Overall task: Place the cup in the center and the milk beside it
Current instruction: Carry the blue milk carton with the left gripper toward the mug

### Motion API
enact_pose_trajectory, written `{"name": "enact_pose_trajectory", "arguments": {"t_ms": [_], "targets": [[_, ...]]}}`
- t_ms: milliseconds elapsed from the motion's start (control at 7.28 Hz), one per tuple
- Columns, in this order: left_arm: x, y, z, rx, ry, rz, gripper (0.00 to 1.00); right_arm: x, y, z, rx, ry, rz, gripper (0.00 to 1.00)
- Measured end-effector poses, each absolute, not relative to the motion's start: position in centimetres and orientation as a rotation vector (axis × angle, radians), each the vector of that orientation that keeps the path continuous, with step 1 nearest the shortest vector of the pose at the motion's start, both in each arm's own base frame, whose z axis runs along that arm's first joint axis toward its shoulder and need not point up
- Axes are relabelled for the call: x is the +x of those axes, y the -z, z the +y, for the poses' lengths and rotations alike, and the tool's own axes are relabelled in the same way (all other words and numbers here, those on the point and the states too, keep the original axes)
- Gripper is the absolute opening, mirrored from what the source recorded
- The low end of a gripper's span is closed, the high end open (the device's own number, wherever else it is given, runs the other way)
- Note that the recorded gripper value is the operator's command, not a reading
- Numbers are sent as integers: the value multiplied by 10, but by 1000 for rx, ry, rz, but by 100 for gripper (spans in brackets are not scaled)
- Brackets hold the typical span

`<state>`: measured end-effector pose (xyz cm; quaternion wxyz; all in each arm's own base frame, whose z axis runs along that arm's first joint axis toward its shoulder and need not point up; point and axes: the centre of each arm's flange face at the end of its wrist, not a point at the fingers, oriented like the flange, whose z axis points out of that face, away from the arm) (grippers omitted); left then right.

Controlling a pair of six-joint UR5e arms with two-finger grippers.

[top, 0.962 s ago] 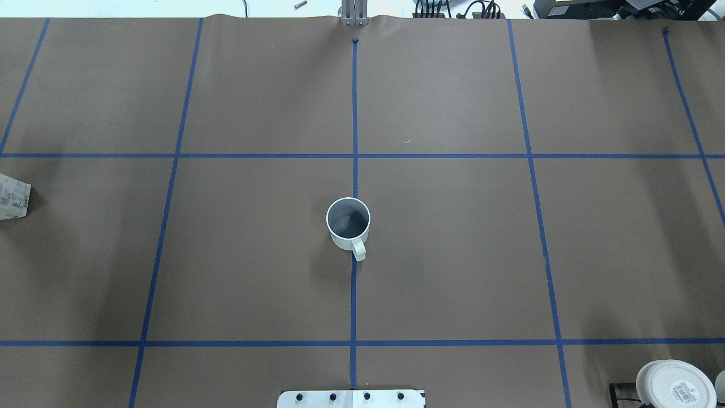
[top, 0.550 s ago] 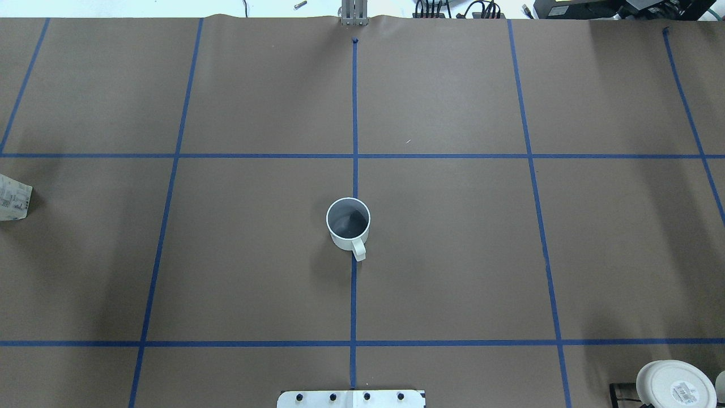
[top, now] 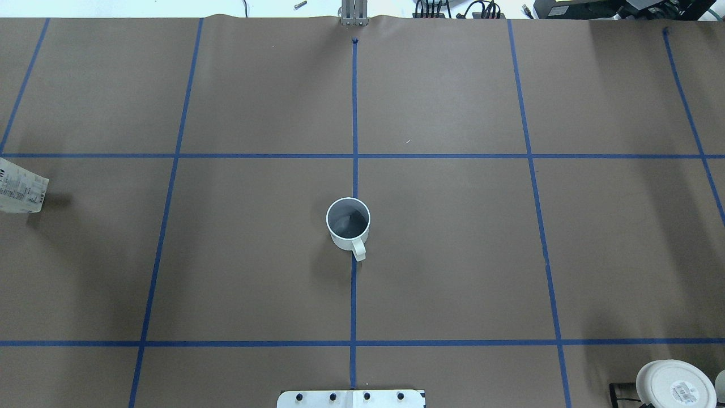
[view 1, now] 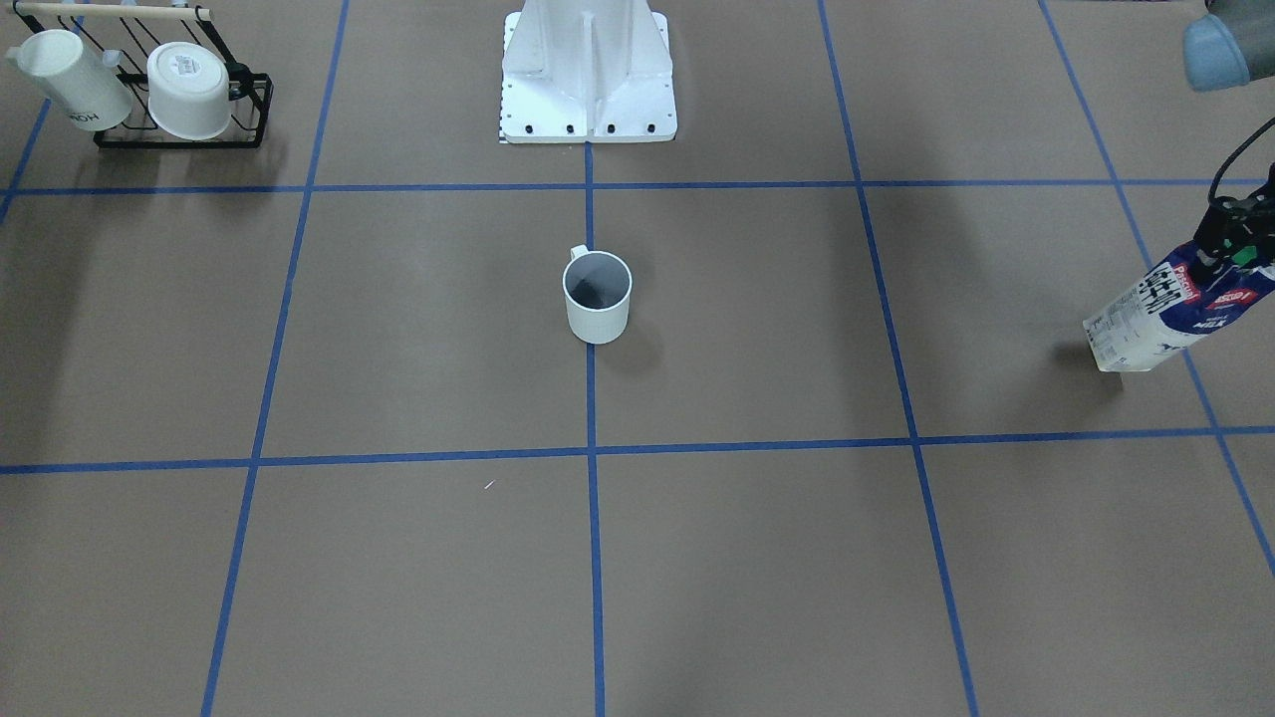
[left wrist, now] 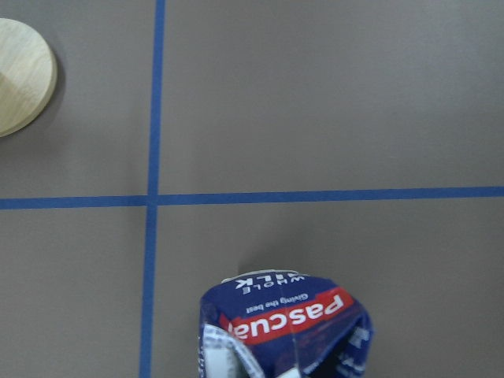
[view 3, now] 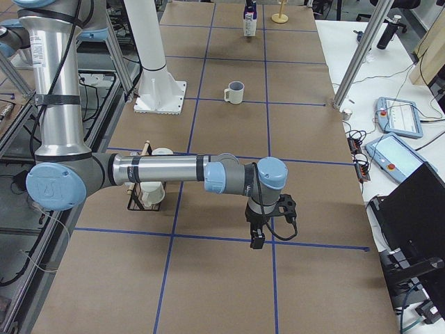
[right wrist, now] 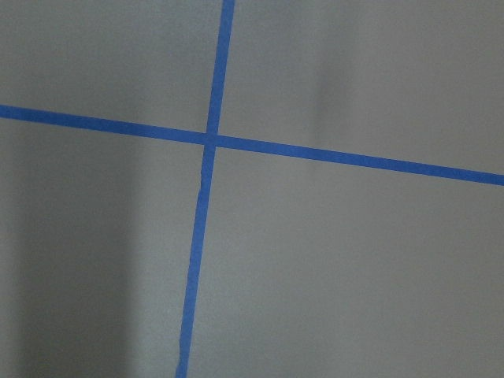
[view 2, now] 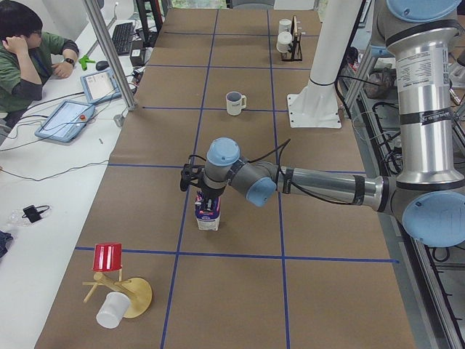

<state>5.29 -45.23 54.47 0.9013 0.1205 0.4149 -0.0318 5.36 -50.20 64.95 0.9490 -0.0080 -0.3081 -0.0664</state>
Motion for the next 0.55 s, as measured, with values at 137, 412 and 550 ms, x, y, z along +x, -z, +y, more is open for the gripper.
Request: {"name": "enact_pose_trajectory", "arguments": {"t_ms": [137,412,550], "targets": [[57,-513,-458,246,93,877,0,54,-650,-502,-18,135,-627,100],[110,-426,-473,210,165,941,0,54,-653,-501,-23,133,-627,100],[159,-381,-480,183,187,964,0,54,-655,-500,-27,132,-627,100]]}}
